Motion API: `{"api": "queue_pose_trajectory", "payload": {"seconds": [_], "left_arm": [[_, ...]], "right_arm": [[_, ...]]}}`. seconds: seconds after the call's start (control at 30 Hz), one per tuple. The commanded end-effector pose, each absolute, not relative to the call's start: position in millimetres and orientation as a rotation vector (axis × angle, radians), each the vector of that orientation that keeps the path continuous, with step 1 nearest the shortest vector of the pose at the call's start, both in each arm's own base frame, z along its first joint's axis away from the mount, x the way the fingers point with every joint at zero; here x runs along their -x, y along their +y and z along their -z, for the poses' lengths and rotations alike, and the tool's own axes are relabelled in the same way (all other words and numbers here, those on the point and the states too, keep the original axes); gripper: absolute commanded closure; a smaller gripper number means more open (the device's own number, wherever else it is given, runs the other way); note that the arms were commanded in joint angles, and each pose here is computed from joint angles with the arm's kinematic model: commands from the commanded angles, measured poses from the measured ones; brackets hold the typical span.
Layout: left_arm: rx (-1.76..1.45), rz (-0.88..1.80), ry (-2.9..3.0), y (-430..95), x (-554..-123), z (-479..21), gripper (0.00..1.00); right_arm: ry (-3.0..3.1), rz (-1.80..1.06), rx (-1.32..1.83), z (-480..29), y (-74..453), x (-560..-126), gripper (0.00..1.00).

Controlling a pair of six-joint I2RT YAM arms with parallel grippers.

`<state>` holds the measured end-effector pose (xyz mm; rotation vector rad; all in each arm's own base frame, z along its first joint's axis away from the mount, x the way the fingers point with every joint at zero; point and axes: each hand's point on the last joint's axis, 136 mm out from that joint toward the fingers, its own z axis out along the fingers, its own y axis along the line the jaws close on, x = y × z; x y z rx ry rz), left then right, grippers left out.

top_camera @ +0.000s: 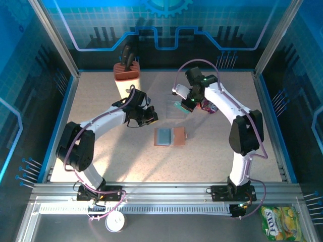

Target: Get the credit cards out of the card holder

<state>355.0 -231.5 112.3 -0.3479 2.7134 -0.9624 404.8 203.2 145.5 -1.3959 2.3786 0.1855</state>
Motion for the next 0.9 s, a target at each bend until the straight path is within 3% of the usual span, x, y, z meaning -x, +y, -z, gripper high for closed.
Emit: {"api": "queue_pose_trajectory", "payload": {"seconds": [0.0,0.87], "left_arm": [[0.342,0.971,2.702,-227,-351,-118,0.96],[0.409,0.999,2.67,-214,-358,-117,0.96]], "right_arm": [[2.316,-0.146,1.626,-141,200,-402,1.0],[2.29,-0.253,1.924,-104,234,-426,1.0]]}}
